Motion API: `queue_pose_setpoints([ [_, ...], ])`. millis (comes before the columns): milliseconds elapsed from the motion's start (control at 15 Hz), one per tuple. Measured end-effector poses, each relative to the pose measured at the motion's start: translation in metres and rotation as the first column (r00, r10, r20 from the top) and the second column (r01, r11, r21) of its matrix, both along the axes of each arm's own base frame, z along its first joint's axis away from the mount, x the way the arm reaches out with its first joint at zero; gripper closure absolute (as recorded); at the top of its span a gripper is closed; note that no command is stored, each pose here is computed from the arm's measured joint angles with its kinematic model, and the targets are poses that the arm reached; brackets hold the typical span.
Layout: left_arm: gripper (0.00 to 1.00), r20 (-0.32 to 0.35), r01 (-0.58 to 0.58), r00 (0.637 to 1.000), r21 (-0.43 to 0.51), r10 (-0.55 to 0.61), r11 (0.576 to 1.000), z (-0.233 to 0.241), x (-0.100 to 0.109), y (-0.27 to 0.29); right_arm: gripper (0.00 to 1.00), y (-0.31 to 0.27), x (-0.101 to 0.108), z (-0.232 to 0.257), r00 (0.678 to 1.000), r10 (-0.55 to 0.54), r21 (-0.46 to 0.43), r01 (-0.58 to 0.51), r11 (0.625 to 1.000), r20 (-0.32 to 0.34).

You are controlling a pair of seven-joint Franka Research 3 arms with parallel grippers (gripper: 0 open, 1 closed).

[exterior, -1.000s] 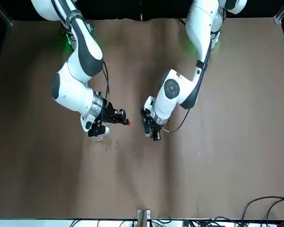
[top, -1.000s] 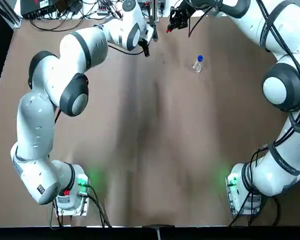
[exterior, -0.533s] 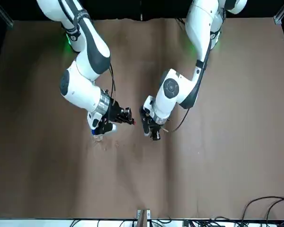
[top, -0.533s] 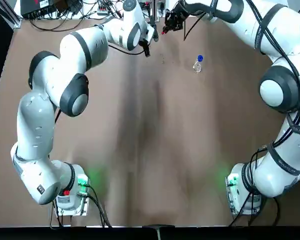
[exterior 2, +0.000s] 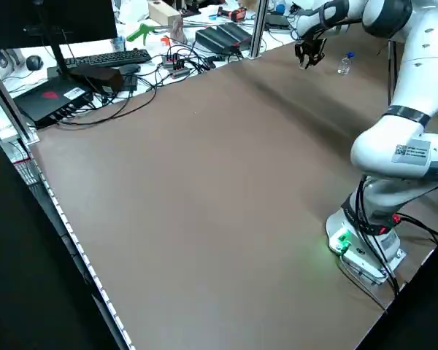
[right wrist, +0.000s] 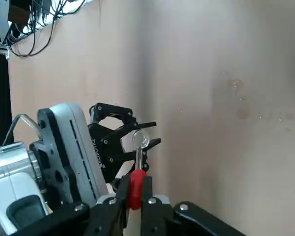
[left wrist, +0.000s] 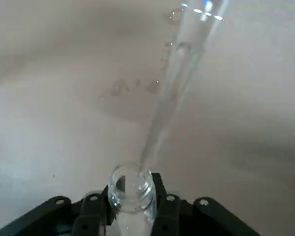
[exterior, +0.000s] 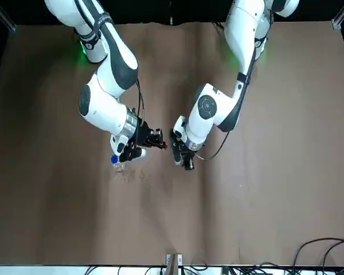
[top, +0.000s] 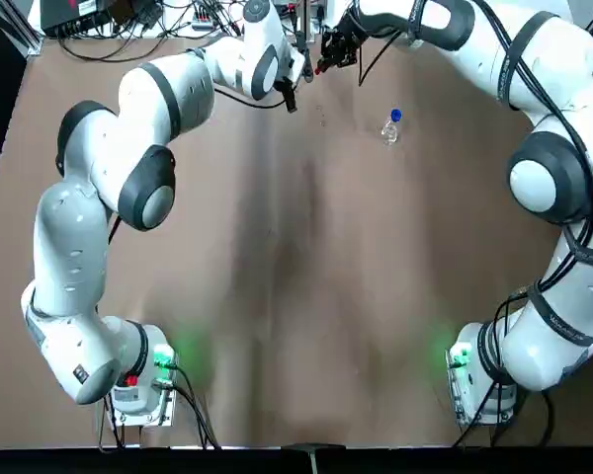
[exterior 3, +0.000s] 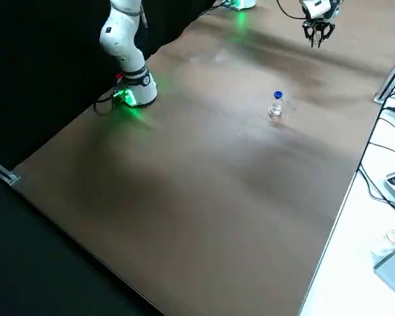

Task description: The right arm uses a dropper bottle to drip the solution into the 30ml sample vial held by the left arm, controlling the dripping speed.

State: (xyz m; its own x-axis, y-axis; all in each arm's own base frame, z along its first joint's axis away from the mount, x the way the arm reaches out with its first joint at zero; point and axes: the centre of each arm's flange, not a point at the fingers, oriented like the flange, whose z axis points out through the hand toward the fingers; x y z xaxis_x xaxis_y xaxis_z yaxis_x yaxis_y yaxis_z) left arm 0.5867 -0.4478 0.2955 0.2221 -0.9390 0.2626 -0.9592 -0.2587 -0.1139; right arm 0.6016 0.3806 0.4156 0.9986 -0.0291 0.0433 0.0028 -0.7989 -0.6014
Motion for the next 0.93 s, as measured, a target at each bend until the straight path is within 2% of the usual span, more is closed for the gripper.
queue_pose_setpoints([
  [933, 0.7, 0.003, 0.001, 1.0, -0.003, -0.001, 1.0, 0.002, 0.001, -0.001, 0.88, 0.009, -0.001, -0.014, 1.0, -0.007, -0.005, 0.007, 1.0, 0.011],
])
